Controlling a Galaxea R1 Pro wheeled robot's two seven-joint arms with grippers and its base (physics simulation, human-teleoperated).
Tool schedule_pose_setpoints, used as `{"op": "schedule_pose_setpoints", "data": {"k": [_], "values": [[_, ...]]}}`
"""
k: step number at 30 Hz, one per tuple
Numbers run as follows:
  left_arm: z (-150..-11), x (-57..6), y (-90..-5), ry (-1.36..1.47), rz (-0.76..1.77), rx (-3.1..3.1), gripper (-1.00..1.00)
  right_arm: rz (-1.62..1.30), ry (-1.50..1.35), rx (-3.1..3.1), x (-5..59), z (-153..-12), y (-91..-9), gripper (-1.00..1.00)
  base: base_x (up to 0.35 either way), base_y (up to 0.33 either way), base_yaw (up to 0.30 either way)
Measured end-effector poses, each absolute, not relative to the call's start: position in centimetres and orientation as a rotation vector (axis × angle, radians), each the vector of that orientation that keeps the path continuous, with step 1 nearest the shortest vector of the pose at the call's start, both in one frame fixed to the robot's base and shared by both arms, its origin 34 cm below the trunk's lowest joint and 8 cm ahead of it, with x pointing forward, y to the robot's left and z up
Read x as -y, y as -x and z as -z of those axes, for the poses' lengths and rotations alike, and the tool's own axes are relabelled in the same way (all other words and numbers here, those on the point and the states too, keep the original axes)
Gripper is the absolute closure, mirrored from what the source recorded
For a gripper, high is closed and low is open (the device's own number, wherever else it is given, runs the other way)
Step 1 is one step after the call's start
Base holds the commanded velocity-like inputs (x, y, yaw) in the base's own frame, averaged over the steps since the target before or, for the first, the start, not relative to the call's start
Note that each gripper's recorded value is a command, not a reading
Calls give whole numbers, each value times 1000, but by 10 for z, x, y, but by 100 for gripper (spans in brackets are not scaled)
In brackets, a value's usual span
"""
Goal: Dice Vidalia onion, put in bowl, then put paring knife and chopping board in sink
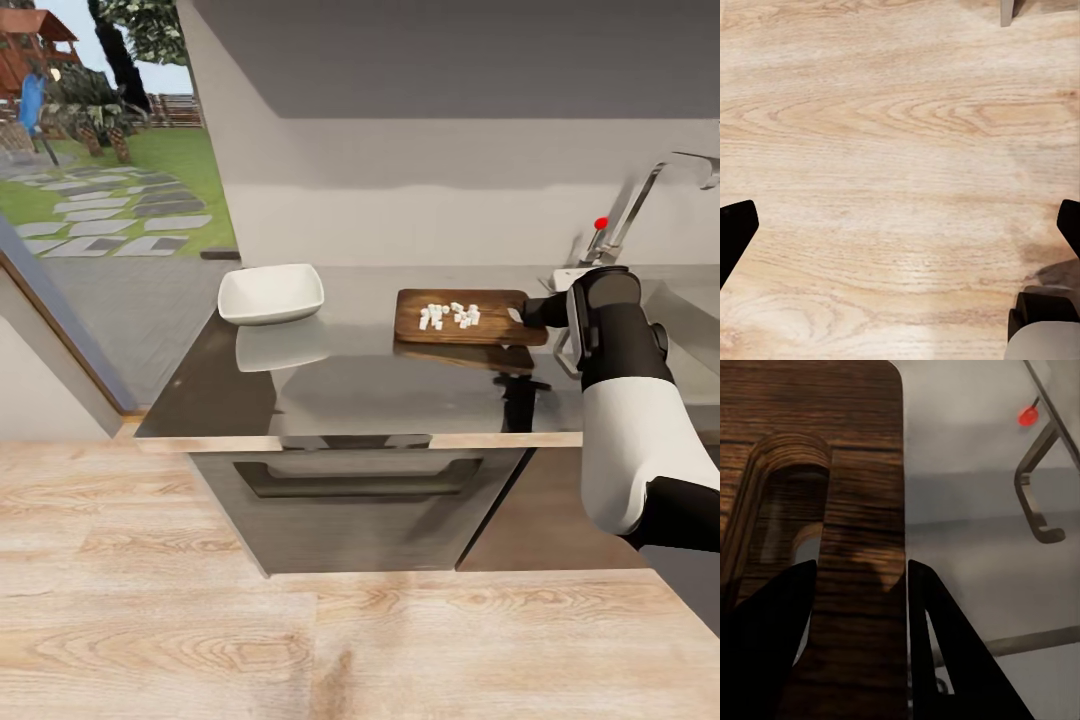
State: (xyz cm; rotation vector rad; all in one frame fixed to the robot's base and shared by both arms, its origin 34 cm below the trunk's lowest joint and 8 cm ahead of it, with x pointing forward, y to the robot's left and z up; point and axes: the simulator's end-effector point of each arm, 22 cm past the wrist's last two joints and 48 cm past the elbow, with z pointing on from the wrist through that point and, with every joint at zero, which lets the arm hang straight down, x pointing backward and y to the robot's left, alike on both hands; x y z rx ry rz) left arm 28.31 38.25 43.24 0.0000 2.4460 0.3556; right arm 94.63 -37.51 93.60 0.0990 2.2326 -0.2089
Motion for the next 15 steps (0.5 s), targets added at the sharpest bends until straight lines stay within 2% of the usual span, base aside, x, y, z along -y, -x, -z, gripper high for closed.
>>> {"op": "schedule_pose_setpoints", "data": {"k": [15], "values": [[-432,-383,-283,0,-356,-2446,-100,184,-88,-2234,370,-936,-947,100,0,0,0]]}}
